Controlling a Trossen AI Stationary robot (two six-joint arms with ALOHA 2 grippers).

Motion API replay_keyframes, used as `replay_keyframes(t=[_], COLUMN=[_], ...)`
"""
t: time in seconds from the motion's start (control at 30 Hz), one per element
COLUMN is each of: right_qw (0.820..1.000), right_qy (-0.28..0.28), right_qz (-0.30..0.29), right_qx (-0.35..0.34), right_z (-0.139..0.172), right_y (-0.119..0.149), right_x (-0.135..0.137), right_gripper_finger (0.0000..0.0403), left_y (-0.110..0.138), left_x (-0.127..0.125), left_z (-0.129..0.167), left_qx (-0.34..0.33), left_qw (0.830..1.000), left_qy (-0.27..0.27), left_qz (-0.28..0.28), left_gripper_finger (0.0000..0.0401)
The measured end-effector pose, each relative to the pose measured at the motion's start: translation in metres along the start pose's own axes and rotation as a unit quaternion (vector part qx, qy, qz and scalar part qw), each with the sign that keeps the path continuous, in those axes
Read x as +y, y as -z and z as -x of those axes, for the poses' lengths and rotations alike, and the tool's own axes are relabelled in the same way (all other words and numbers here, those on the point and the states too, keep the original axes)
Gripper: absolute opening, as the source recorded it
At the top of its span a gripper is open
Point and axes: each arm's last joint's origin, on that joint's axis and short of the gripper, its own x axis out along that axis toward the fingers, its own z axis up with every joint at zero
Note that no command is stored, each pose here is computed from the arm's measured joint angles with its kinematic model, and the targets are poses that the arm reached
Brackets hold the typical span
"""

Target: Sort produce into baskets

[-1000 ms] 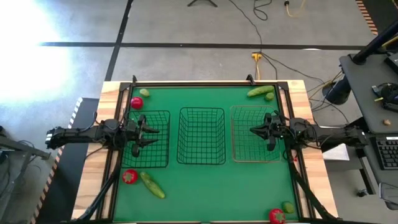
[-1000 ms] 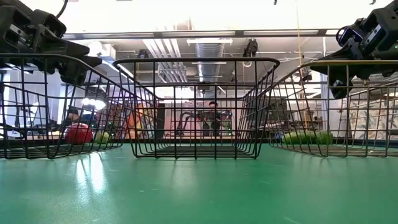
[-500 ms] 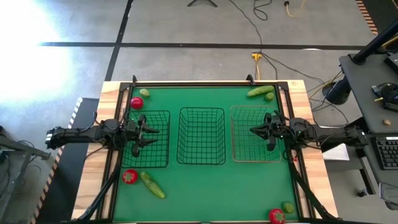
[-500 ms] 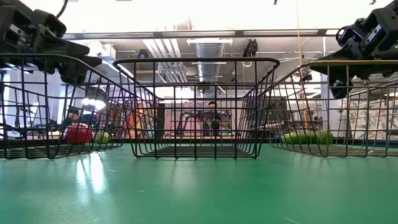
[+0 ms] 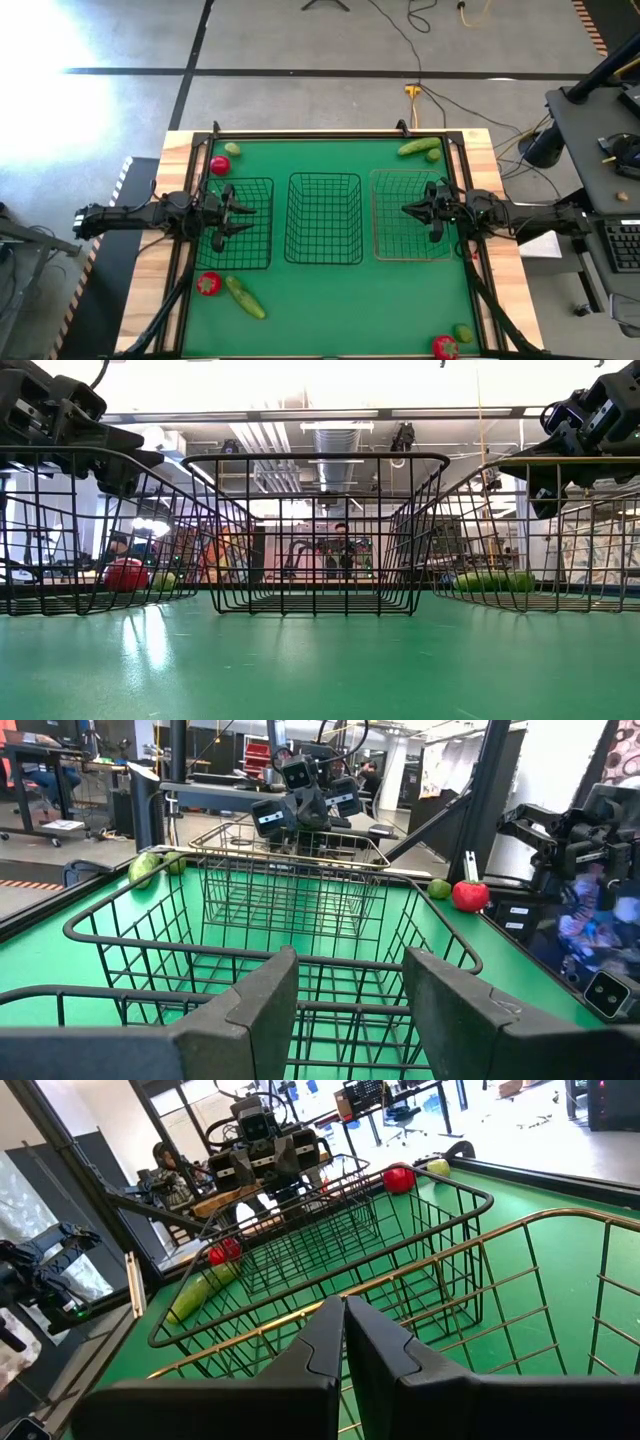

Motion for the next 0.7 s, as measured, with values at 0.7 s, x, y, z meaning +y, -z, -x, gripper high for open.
replay_keyframes(t=[0.7], right_qw=[1.000], right_qy=[0.000], right_qz=[0.000], right_qx=[0.000], right_z=[0.000], right_y=[0.000], right_x=[0.000], right_gripper_finger=[0.0009], left_y=[-0.057], left_x=[0.000], left_z=[0.014], left_qx=[-0.324], left_qw=[0.937], left_qy=[-0.068], left_qz=[0.113], left_gripper_finger=[0.0166])
